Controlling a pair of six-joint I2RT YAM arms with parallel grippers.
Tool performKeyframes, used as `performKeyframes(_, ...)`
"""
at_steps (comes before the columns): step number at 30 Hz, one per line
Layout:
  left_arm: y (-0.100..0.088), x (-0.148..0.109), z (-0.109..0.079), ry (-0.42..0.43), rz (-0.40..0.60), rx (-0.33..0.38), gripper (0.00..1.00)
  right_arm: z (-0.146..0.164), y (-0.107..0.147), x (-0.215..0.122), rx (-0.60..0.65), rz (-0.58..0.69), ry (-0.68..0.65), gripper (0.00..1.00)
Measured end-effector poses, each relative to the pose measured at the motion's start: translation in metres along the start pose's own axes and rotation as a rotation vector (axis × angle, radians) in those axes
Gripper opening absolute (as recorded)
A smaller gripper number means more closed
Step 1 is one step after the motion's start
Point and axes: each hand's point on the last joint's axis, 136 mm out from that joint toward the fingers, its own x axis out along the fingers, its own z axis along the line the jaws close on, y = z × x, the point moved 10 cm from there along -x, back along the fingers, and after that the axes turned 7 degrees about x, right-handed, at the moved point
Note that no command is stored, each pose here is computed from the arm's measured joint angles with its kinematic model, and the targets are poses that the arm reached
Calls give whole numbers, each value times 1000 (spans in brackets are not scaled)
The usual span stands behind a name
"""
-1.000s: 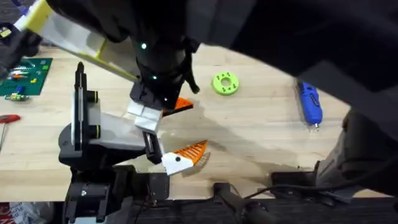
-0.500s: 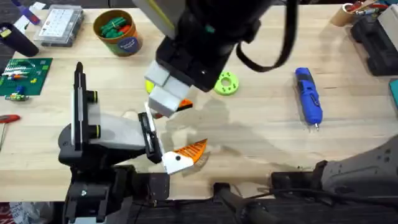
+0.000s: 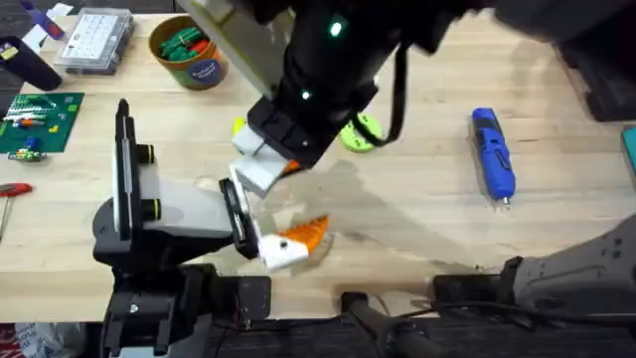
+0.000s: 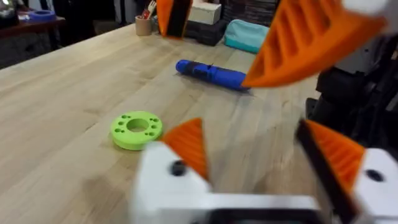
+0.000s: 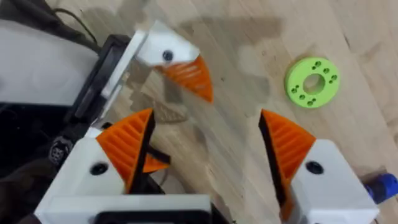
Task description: Pick up the gripper from the table and insert it into the empty holder that is missing its gripper. Then pick up a screw, insert it into the mounting hole, and use the screwdriver to tighten it. Finally, clean up the table by picking up the vegetable and placing it into the bucket.
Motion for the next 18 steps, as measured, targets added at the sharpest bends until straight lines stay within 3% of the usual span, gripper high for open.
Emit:
performKeyframes(4,0,0,0,-1,0,2,248,1,0,8,19,0,0,996)
performKeyframes(5,0,0,0,-1,0,3,108,1,1,8,22,1,0,996)
performKeyframes(6,0,0,0,-2,0,7,32,0,2,7,24,0,0,996)
performKeyframes(13,0,0,0,-3,0,6,4,-6,19,-21,45,-54,-8,996)
performKeyframes(18,0,0,0,-3,0,5,4,-31,55,-28,144,-52,62,996)
